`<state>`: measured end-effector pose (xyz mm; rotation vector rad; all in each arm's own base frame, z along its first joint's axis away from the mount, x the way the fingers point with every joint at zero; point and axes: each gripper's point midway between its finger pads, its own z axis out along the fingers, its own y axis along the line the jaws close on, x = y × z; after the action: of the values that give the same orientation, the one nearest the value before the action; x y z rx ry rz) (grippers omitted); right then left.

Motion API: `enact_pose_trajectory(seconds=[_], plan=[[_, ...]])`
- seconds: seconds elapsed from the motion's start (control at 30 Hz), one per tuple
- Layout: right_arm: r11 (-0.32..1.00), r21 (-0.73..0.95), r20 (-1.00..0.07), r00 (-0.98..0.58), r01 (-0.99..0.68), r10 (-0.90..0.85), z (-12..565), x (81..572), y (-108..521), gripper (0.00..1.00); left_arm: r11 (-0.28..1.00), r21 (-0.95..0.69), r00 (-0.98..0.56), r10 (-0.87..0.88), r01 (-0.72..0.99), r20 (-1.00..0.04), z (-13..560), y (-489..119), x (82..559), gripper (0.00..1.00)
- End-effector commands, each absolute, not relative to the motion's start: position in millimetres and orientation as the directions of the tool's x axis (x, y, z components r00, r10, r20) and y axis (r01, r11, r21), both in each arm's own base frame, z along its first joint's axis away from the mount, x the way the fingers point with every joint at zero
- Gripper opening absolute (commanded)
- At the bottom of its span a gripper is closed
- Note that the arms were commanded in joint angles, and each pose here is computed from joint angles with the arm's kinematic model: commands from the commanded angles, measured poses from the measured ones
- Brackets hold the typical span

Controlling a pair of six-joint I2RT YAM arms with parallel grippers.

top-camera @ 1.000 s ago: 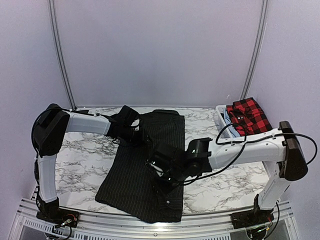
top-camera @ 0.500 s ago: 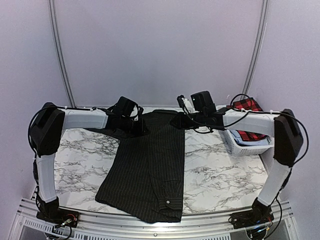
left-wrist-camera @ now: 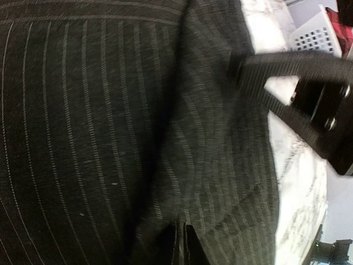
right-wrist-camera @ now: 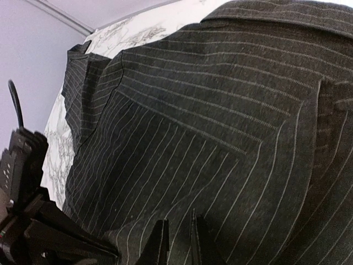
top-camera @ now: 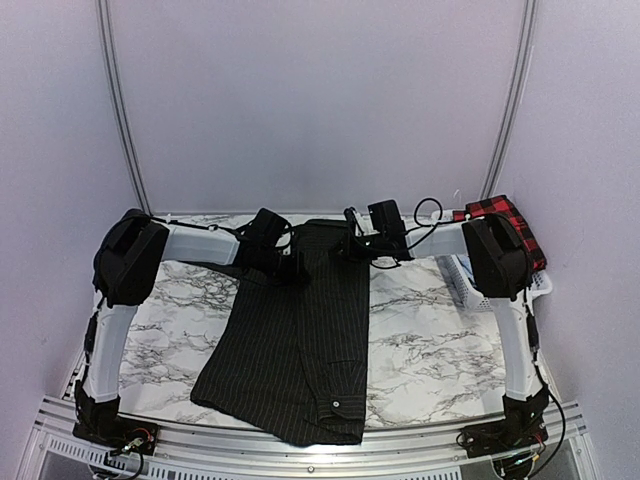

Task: Fold and stack the long sleeve shirts
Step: Move the right arm to the center of the board with the 1/3-folded shirt.

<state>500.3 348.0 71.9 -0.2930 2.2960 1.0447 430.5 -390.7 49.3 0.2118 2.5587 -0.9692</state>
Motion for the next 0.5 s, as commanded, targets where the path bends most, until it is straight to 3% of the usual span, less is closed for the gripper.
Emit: enact_pose_trajectory(seconds=[0.0, 0.2, 0.47], plan=[[0.636, 0.652, -0.609, -0.785, -0.413, 0.115, 80, 538, 348, 0.11, 0.794, -0.561, -0.901, -0.037, 0.236, -0.431, 39, -377, 446, 0.06], [0.682, 0.650, -0.554, -0.823, -0.336, 0.123, 37, 568, 349, 0.11, 0.819, -0.539, -0.907, -0.053, 0.199, -0.417, 24, -370, 448, 0.07], [0.734, 0.635, -0.526, -0.831, -0.241, 0.182, 8, 592, 321, 0.11, 0.825, -0.526, -0.899, -0.052, 0.207, -0.435, 37, -364, 448, 0.17]])
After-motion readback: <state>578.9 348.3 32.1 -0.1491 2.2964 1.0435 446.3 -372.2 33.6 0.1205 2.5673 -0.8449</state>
